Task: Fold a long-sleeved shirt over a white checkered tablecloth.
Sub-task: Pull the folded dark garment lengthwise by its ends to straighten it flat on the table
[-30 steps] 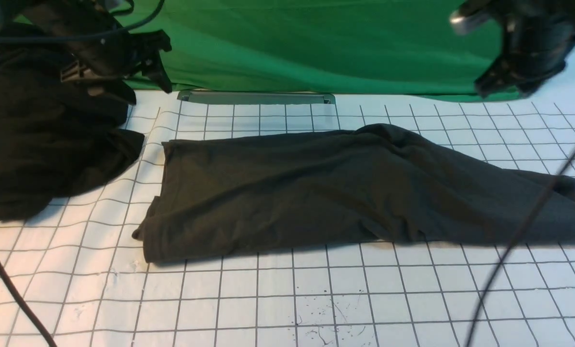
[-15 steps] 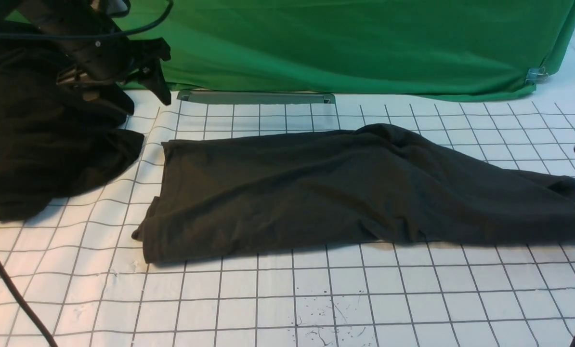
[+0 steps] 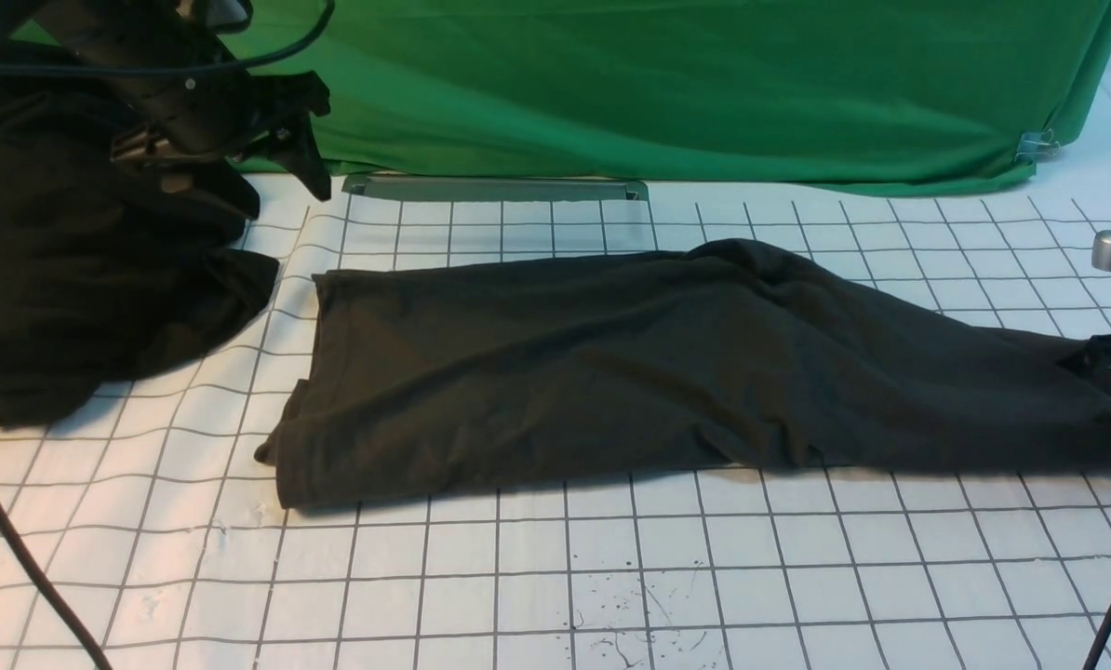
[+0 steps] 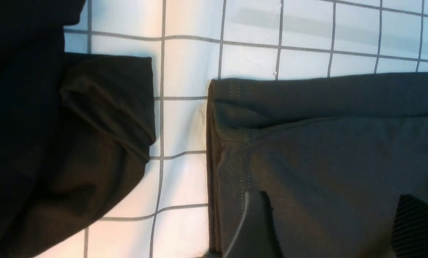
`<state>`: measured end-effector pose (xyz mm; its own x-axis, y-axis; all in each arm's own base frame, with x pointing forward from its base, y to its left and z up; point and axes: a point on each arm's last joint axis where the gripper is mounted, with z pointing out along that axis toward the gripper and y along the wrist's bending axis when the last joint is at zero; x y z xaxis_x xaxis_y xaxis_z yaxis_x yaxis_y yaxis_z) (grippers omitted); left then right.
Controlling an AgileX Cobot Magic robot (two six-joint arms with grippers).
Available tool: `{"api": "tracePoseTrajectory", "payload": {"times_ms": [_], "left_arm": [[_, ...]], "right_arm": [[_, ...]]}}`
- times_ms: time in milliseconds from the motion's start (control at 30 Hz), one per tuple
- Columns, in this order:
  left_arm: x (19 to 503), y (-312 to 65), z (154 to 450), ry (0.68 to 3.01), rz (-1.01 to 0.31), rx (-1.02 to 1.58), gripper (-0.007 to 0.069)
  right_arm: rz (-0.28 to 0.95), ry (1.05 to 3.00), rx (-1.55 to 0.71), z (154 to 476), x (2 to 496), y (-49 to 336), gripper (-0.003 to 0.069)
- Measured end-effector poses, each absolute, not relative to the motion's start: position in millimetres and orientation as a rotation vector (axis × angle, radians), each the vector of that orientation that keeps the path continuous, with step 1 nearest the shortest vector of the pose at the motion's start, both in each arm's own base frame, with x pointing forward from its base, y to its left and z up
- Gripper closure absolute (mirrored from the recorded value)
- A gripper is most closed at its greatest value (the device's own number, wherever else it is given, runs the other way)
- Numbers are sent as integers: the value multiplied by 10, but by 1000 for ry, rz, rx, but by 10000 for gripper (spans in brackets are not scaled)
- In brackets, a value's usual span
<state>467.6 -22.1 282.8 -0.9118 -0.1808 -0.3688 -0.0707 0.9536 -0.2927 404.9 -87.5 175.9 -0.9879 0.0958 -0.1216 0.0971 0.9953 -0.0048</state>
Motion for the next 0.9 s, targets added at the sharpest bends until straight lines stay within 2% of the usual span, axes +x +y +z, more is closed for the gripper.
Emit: {"api": "tracePoseTrajectory", "payload": {"times_ms": [33, 100, 167, 300, 500, 567, 767, 900], "left_arm": [[4676, -221, 2828, 2706, -385, -182, 160], [4676, -221, 2828, 2706, -385, -182, 160], [4676, -221, 2828, 2706, -385, -182, 160], [4676, -221, 2828, 2706, -385, -182, 160], [4684, -220, 2831, 2696, -383, -175, 160], [4685, -220, 2831, 2695, -380, -166, 160], [4689, -220, 2833, 2691, -377, -152, 160], [4691, -219, 2834, 2688, -377, -153, 160]], "right_arm": [[-12, 3016, 137, 1759, 4049, -873, 579], [-6, 3020, 126, 1759, 4046, -868, 620], [-4, 3030, 118, 1763, 4036, -866, 623], [-38, 3003, 103, 1935, 3998, -873, 624], [-90, 2832, 98, 2406, 3977, -875, 623], [-96, 2808, 97, 2431, 3996, -879, 623], [-120, 2703, 93, 2319, 4158, -915, 605], [-126, 2661, 113, 1998, 4335, -955, 522]]}}
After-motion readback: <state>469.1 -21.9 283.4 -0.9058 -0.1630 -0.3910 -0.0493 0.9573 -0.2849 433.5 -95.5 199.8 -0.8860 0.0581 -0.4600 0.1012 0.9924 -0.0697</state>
